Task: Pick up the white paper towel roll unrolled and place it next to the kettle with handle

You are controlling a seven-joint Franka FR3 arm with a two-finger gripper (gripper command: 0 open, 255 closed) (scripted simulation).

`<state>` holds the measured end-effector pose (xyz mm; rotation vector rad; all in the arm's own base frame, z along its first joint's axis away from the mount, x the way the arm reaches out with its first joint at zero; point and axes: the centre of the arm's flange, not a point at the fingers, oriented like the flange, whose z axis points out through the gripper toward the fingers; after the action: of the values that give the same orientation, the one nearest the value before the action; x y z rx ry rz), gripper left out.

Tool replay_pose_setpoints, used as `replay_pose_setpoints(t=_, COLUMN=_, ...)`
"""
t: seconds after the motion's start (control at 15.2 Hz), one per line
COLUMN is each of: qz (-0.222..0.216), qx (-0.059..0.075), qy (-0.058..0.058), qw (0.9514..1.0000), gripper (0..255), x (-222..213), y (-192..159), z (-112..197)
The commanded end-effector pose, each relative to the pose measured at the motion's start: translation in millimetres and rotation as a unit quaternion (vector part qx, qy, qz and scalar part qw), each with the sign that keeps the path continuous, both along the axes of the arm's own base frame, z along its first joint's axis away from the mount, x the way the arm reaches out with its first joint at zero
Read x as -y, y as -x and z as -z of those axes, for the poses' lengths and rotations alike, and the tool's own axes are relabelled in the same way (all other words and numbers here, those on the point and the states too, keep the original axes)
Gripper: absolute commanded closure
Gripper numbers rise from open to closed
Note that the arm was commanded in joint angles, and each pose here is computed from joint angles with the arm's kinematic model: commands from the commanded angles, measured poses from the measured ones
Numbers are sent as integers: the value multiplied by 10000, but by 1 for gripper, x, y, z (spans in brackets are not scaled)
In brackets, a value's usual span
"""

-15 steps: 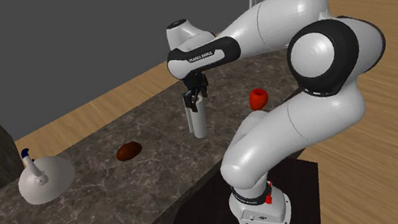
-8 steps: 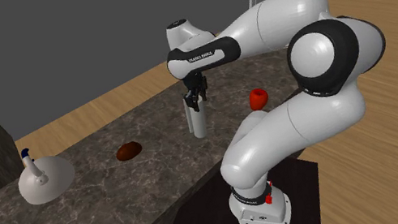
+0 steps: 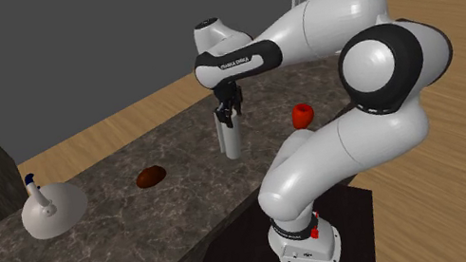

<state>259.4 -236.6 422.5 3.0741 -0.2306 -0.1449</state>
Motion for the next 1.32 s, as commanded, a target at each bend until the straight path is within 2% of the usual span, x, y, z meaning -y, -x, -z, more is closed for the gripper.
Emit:
replay_pose_setpoints(t=0.0, qz=0, qx=-1, qy=0, qw=10000, gripper=255, x=-1, y=0, z=-9)
replay_pose_setpoints(t=1.25, qz=0, qx=-1, qy=0, qw=10000, gripper=255, x=-1, y=0, z=-110)
